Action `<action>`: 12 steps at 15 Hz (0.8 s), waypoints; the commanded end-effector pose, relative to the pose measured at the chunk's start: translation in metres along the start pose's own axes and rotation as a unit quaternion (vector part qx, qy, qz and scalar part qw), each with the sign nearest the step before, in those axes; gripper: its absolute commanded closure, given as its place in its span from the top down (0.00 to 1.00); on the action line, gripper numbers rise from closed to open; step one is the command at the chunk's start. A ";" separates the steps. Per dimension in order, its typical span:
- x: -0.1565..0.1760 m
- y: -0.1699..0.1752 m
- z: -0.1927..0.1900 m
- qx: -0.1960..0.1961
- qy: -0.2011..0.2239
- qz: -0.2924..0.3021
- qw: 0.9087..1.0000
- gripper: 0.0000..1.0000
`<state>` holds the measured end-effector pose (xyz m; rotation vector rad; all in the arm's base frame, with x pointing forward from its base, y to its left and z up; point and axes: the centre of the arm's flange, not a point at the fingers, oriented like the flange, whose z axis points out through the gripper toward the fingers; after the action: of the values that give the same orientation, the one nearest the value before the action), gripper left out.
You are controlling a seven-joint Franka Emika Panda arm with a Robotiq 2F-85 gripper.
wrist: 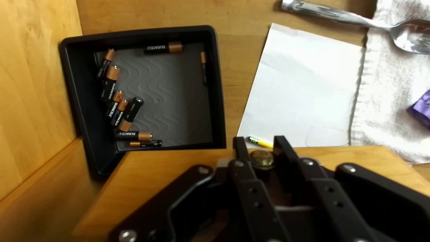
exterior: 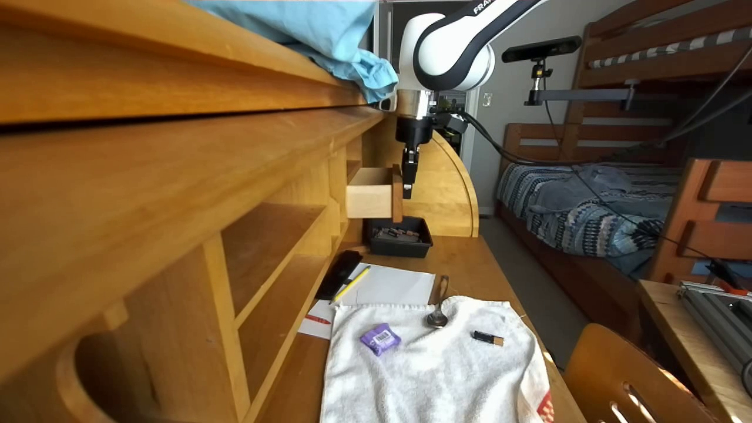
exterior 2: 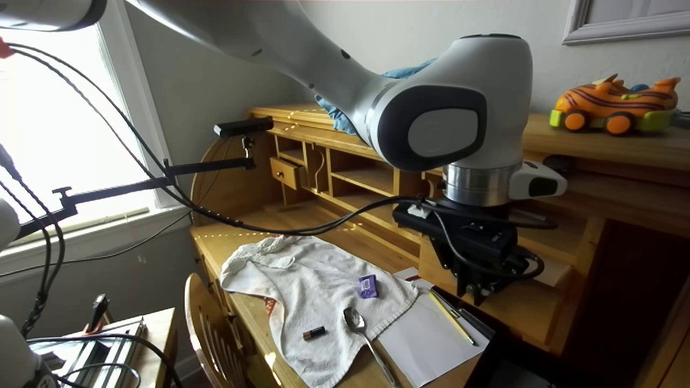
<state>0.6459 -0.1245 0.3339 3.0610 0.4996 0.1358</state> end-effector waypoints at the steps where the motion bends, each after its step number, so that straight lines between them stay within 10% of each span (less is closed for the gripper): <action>1: 0.000 0.000 0.000 0.000 0.000 0.000 1.000 0.25; 2: 0.000 0.000 0.000 0.000 0.000 0.000 1.000 0.06; 12: -0.002 -0.009 0.014 0.023 -0.003 -0.012 1.000 0.06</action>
<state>0.6441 -0.1240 0.3348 3.0602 0.5027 0.1388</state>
